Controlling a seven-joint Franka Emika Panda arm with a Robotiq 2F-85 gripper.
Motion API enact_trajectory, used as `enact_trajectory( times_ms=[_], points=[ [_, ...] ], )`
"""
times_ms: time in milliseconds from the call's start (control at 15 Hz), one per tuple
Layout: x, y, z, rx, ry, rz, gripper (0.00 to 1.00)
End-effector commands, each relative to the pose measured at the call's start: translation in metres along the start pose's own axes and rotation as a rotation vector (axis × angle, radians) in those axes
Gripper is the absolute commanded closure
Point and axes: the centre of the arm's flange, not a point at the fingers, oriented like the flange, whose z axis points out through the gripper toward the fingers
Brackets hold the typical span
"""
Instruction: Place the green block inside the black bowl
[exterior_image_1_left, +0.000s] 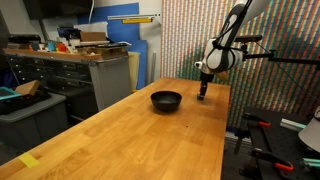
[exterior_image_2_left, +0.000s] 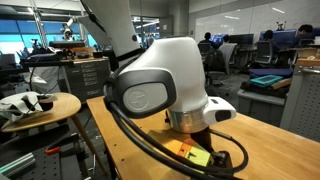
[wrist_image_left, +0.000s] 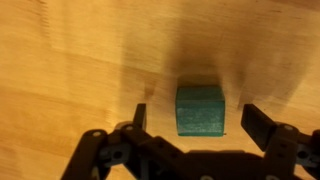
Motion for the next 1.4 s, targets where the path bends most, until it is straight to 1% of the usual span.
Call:
enact_trajectory(
  times_ms=[0, 333, 400, 667, 867, 1067, 1333],
  points=[
    [0.008, 0.009, 0.008, 0.005, 0.028, -0.018, 0.34],
    [0.004, 0.011, -0.001, 0.011, 0.014, -0.046, 0.74],
    [0.004, 0.011, -0.004, 0.01, 0.011, -0.051, 0.77],
    [0.005, 0.014, -0.015, 0.012, 0.001, -0.061, 0.77],
    [0.015, 0.016, -0.026, 0.024, -0.016, -0.057, 0.77],
    [0.032, 0.018, -0.04, 0.041, -0.031, -0.059, 0.77],
    [0.064, 0.013, -0.056, 0.064, -0.033, -0.068, 0.77]
  ],
)
